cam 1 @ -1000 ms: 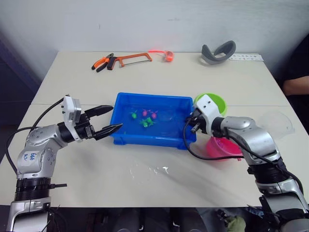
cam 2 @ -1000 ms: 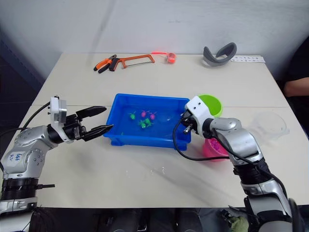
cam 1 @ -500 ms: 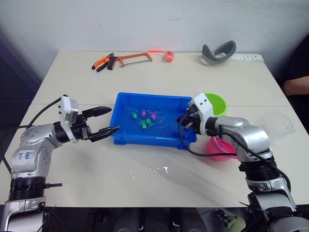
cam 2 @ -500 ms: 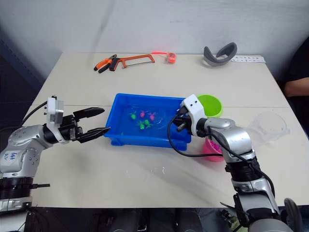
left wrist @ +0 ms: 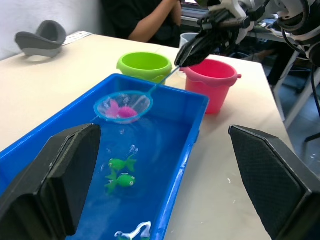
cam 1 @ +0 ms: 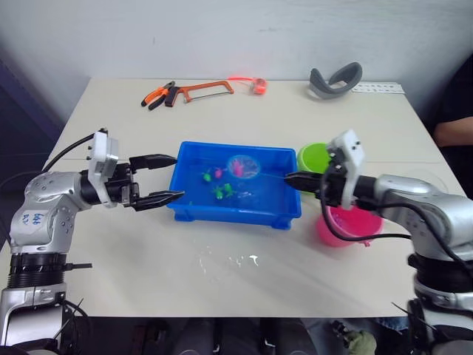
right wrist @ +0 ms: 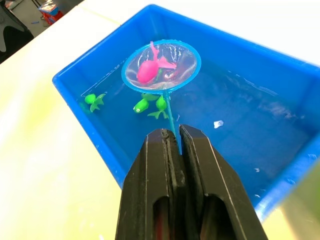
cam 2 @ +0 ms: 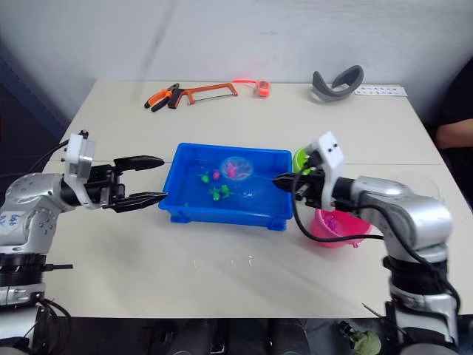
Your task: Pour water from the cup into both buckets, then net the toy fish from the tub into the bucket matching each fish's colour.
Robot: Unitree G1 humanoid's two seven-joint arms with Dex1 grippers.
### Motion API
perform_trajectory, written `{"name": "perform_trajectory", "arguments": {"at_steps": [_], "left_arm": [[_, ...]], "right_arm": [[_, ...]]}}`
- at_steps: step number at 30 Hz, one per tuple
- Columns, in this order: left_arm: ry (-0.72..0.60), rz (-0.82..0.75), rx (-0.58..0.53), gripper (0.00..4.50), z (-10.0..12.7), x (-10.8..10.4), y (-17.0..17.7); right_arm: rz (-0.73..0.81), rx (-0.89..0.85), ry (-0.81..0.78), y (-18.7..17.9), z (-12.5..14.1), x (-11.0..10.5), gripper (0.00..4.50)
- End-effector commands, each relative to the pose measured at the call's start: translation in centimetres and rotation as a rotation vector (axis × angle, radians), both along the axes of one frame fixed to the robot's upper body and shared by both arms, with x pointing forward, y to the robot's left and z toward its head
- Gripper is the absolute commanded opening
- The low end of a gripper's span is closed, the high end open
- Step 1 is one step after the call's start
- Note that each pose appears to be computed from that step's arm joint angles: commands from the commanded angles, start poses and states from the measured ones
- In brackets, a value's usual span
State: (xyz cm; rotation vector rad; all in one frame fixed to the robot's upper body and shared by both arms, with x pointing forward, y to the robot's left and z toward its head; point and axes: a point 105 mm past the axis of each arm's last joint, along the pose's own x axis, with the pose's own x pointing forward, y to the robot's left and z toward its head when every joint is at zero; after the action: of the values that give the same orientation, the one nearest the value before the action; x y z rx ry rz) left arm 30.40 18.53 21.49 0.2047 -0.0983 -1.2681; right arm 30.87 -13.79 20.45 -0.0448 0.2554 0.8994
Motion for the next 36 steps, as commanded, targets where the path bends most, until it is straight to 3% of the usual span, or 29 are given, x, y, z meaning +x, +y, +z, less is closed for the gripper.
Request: {"name": "perform_trajectory", "arguments": {"at_steps": [1,5,11,18,22,30,36], "left_arm": [[-0.028,-0.066,-0.012,4.45,0.9,-0.2,-1.4],[-0.032,-0.095,-0.038,4.45,1.1,0.3,-2.4],[-0.004,-0.215,-0.044,4.45,0.2,0.8,-5.3],[0.016,-0.347,-0.070,4.45,0.0,0.5,-8.2],[0.030,-0.415,-0.072,4.45,-0.4,-0.1,-9.3],[0.044,-0.468,-0.092,4.45,-1.1,-0.8,-11.2],[0.050,-0.462,-0.102,4.45,-1.4,-0.9,-11.4]], "right_arm": [[0.010,0.032,-0.143,-1.6,3.1,-2.5,0.00],[-0.022,-0.008,-0.232,-3.7,3.7,-5.2,0.00],[-0.191,-0.033,-0.319,-7.9,4.9,-8.9,0.00],[-0.391,-0.081,-0.265,-12.5,2.7,-13.5,0.00],[-0.457,-0.222,-0.212,-14.4,0.0,-15.8,0.00],[-0.526,-0.521,-0.409,-16.2,-1.3,-15.2,0.00],[-0.449,-0.717,-0.458,-16.3,-3.3,-15.0,0.00]]}}
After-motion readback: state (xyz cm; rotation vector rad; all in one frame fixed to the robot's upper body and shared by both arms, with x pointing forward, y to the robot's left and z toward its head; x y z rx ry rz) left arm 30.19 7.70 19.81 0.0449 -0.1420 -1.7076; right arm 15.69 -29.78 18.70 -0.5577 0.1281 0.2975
